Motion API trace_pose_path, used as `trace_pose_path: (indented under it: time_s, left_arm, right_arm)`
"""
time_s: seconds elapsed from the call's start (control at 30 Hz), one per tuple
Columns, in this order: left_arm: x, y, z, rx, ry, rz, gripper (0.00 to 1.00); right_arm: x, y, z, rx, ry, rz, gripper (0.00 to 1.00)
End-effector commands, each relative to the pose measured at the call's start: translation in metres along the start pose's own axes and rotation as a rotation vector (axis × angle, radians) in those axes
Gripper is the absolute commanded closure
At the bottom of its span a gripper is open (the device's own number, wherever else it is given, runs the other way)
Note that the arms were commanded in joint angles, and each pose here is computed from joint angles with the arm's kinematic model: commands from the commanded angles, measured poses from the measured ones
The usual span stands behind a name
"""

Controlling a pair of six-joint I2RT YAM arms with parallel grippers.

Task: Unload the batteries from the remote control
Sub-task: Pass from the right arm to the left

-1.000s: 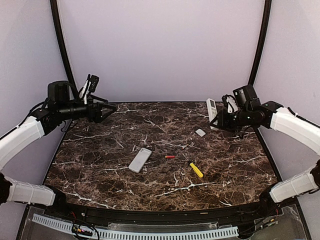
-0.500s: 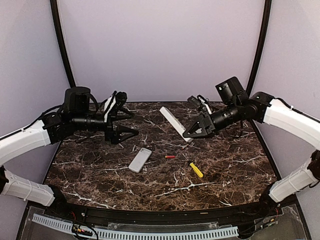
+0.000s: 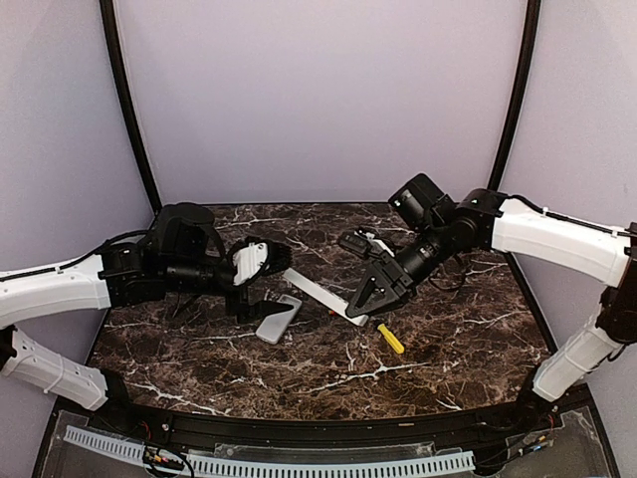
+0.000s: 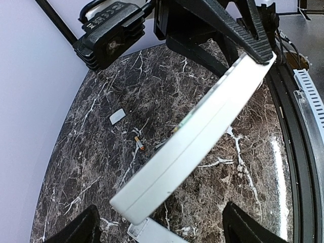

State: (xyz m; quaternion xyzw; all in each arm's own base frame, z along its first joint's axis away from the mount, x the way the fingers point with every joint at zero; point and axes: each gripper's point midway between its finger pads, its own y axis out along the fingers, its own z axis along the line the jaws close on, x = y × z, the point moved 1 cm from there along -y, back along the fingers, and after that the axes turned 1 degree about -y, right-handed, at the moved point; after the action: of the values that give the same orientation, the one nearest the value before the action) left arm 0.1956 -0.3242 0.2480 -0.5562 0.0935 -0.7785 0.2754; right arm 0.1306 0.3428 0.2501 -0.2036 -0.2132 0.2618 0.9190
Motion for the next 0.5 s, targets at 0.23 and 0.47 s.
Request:
trace_pose_path:
  time_s: [0.23, 0.47]
  left_arm:
    - [-0.008, 0.010, -0.021, -0.033, 0.075, 0.036, 0.29]
    - [-0.013, 0.018, -0.035, -0.059, 0.097, 0.059, 0.50]
  right_arm:
    - [-0.004, 0.016, 0.010, 0.071, -0.032, 0.113, 0.86]
    - [-0.004, 0.019, 0.006, 0.062, -0.025, 0.134, 0.87]
